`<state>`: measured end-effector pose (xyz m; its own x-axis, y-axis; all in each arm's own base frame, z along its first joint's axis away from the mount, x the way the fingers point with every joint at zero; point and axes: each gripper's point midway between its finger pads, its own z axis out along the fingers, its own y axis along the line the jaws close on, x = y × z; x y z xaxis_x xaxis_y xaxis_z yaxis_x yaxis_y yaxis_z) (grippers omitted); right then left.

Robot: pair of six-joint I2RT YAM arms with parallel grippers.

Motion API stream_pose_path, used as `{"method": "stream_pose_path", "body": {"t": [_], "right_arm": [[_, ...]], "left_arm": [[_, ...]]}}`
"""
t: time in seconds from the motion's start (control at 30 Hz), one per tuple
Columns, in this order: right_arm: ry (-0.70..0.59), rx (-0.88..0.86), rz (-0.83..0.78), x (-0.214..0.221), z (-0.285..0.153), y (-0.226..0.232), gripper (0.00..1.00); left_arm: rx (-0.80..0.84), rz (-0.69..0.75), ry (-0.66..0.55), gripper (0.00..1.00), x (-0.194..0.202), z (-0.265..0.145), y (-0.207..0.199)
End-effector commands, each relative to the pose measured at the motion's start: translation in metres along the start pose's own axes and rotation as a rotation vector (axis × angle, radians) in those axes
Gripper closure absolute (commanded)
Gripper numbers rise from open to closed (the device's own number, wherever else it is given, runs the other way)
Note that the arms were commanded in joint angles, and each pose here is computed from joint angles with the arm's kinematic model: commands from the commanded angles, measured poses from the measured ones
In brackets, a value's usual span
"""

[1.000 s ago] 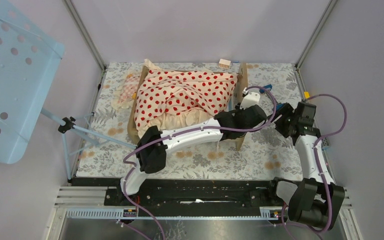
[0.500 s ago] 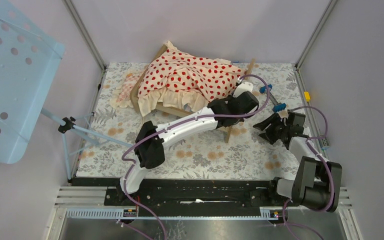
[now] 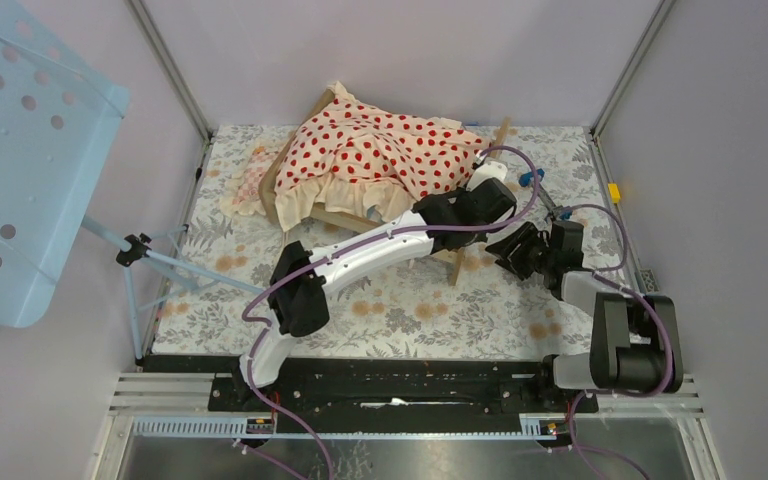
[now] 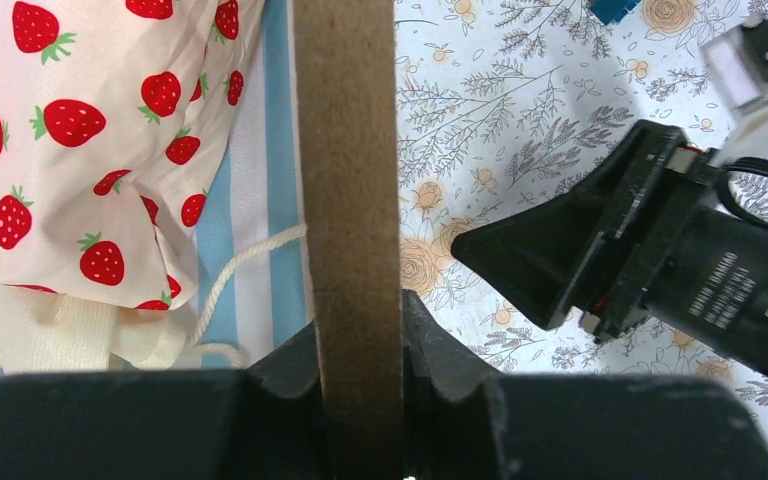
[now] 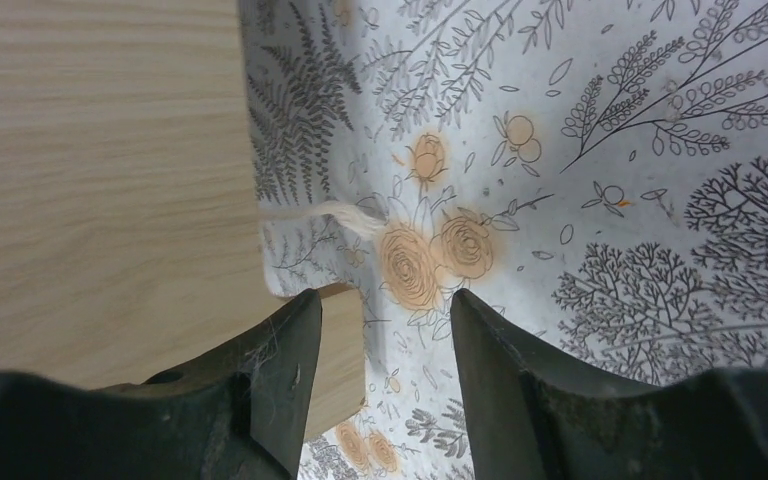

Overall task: Set up the pet bed
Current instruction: Adjust the ropes on the bed frame.

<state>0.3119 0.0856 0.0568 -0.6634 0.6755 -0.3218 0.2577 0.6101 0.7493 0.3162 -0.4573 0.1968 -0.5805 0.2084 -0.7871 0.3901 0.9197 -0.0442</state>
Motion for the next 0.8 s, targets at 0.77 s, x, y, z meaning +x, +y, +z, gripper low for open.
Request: {"method": "stream_pose_path", "body": {"t": [0.77], "right_arm": [[0.258, -0.231, 0.128, 0.048, 0.063, 0.024, 0.40]], "left_arm": [[0.121, -0.105, -0.376, 1.00, -0.144, -0.113, 0.010]]}}
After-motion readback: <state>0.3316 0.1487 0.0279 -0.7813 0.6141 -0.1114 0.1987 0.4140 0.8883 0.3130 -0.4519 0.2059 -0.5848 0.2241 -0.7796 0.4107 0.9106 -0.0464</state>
